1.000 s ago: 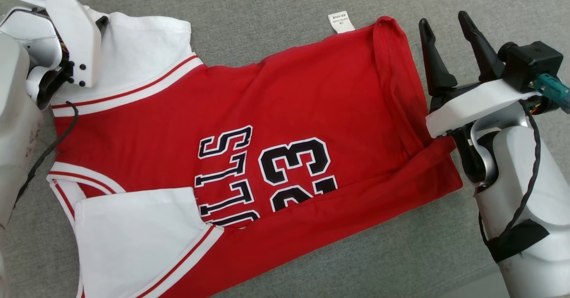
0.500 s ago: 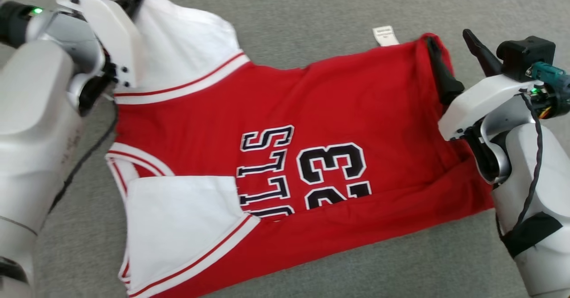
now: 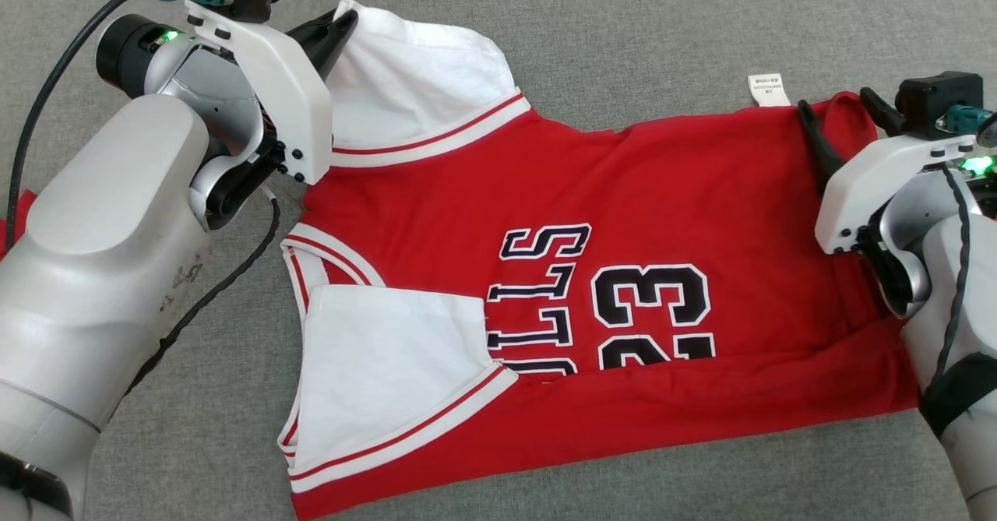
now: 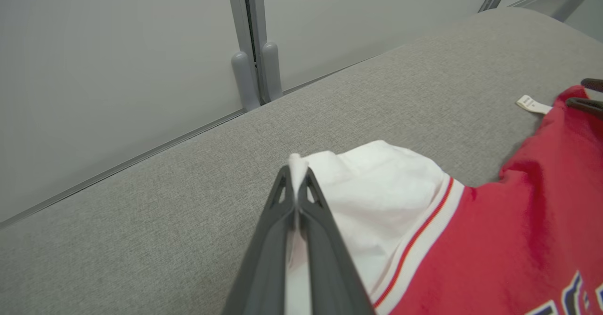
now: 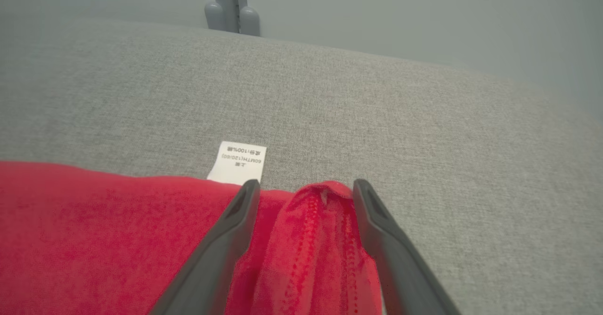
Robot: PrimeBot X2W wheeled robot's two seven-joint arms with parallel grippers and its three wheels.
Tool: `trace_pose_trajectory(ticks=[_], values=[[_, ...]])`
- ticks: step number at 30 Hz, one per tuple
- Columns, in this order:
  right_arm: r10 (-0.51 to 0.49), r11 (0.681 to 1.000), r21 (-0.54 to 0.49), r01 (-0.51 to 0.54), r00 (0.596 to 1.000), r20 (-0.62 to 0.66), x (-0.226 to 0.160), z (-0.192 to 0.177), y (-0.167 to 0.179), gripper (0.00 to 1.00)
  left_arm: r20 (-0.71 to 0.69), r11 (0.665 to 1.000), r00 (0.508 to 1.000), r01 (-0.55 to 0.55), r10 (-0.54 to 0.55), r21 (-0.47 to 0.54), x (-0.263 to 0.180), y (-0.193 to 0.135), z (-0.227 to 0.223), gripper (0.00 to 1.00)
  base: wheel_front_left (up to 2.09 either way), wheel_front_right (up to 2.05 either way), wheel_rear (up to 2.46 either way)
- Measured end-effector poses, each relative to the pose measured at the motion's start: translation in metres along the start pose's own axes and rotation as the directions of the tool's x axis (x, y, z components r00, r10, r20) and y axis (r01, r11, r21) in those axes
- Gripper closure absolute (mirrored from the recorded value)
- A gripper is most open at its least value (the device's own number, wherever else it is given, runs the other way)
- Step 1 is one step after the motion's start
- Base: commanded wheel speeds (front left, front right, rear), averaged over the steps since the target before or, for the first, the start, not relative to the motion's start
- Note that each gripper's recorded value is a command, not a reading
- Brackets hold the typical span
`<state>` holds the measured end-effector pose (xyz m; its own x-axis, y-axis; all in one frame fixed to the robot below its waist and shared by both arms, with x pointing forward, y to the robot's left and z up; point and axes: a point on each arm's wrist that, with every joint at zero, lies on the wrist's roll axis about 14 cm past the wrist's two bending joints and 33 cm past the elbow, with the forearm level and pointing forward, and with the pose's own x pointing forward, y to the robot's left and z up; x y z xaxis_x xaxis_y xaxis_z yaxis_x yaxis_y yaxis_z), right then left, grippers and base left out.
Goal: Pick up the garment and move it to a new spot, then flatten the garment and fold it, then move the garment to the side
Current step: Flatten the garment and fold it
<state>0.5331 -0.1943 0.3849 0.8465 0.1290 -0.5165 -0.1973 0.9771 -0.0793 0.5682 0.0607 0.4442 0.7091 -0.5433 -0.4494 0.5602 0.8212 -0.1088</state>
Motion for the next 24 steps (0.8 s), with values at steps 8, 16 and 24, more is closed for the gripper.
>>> trace_pose_trajectory(ticks=[8, 16, 24], values=[[-0.062, 0.998, 0.001, 0.062, 0.995, -0.074, 0.003, -0.022, -0.025, 0.0, 0.009, 1.0, 1.0, 0.0, 0.0, -0.001, 0.003, 0.005, 0.001, 1.0, 0.0, 0.0, 0.0], [-0.097, 0.994, 0.038, 0.1, 0.992, -0.08, 0.005, -0.026, -0.038, 0.0, -0.003, 1.0, 1.0, -0.01, 0.01, -0.005, 0.005, 0.01, -0.004, 1.0, 0.0, 0.0, 0.0], [-0.084, 0.993, 0.077, 0.09, 0.994, -0.076, 0.014, -0.026, -0.033, 0.0, -0.01, 1.0, 1.0, -0.018, 0.018, -0.005, 0.006, 0.015, -0.007, 1.0, 0.0, 0.0, 0.0]])
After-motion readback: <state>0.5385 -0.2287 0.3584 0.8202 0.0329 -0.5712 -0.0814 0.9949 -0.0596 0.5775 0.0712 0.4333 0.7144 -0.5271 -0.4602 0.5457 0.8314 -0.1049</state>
